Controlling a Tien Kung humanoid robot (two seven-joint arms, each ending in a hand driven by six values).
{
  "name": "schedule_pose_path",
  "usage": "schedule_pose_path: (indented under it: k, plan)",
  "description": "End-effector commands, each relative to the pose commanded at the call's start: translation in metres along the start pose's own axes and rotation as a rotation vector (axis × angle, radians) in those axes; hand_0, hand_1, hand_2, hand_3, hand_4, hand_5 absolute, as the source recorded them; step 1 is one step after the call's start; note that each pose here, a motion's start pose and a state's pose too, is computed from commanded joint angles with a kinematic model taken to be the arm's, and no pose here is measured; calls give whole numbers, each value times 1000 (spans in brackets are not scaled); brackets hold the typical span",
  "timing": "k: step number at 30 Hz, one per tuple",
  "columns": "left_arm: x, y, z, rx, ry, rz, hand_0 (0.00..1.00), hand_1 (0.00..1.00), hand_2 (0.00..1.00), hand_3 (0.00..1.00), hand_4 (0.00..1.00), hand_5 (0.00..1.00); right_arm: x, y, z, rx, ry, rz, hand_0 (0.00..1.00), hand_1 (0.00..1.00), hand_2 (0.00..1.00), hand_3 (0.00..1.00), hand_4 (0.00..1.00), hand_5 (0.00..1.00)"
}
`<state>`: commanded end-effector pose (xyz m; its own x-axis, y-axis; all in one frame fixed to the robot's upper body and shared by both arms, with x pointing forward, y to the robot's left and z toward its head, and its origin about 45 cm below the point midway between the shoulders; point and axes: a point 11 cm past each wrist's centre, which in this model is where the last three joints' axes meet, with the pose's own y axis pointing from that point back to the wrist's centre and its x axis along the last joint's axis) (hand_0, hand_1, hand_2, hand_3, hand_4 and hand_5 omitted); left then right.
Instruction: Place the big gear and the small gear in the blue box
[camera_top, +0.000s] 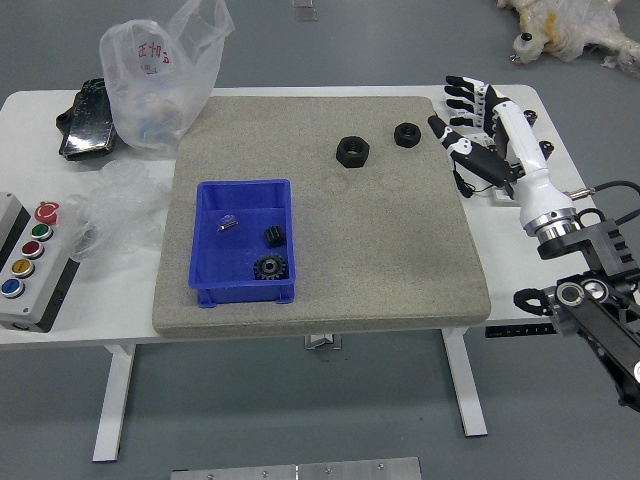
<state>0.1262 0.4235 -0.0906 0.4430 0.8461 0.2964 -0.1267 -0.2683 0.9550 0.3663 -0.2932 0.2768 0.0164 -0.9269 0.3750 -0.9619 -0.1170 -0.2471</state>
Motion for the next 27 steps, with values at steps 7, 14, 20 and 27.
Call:
schedule_pose_path:
  k: [7,14,20,27]
  plan:
    - [2,1,7,-19,4,2,712,540,547,679,700,515,37,1,3,27,-141,104,776,771,789,774,803,485]
    - [0,1,8,-21,11,-3,712,540,547,678,700,516,49,9,16,26,-346,139,778,744,761,726,805,519]
    - [-3,1,7,-18,16,-12,711,540,546,678,700,515,55,13,23,12,-465,174,776,738,754,709,808,524]
    - [-6,1,10,-24,20,-20,711,540,548,678,701,517,58,14,26,2,-482,193,769,724,729,683,805,524]
